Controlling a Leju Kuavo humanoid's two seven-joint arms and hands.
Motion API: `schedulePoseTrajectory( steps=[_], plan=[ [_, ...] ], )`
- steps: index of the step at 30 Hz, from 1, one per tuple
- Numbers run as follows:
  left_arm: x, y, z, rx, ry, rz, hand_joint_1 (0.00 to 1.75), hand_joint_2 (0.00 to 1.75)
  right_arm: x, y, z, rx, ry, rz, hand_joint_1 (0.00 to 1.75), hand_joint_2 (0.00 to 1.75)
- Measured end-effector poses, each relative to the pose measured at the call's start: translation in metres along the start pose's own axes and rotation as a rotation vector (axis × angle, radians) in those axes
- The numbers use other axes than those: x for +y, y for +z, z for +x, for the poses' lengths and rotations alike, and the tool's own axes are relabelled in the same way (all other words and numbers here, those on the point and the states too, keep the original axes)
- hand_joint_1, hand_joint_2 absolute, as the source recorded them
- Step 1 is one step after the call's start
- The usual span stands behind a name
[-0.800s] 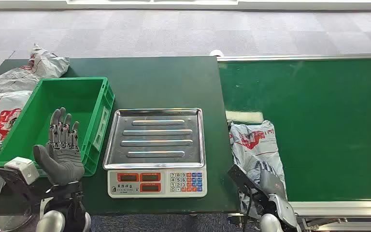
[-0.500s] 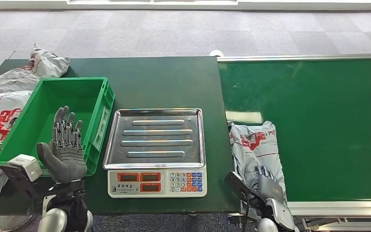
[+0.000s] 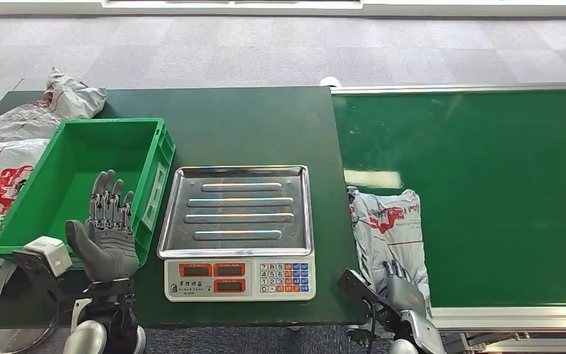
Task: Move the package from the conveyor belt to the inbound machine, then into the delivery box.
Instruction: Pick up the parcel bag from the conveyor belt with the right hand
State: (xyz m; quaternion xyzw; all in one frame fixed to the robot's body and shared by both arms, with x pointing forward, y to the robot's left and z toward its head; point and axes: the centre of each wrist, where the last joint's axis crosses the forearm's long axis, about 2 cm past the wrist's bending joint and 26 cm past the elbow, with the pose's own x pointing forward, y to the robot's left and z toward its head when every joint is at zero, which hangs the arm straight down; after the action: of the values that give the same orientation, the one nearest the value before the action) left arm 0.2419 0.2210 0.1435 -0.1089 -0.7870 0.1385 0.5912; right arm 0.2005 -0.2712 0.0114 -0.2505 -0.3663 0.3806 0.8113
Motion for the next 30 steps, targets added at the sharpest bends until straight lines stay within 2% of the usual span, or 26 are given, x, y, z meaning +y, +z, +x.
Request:
schedulePoseTrajectory(
  steps=[6,10,13,16,21,30],
  plan=[
    [0.001,0.005,-0.002,0.011,0.007,0.007,0.0,0.0,0.007,-0.005,0.002,-0.01,-0.038,-0.007,0.0,1.75],
    [0.001,0.007,-0.004,0.017,0.037,0.012,0.0,0.0,0.017,-0.019,0.003,-0.017,-0.123,-0.03,1.75,1.75],
    [-0.002,0.006,-0.006,0.026,0.06,0.008,0.0,0.0,0.024,-0.031,0.005,-0.003,-0.154,-0.047,1.75,1.75],
    [-0.004,0.005,-0.007,0.029,0.076,0.003,0.0,0.0,0.025,-0.039,0.008,0.028,-0.123,-0.068,1.75,1.75],
    [-0.009,0.002,-0.005,0.018,0.09,-0.004,0.0,0.0,0.019,-0.05,0.017,0.051,-0.091,-0.089,1.75,1.75],
    [-0.012,0.001,-0.003,0.015,0.112,-0.01,0.0,0.0,0.021,-0.052,0.017,0.07,-0.014,-0.164,1.75,1.75]
  ],
)
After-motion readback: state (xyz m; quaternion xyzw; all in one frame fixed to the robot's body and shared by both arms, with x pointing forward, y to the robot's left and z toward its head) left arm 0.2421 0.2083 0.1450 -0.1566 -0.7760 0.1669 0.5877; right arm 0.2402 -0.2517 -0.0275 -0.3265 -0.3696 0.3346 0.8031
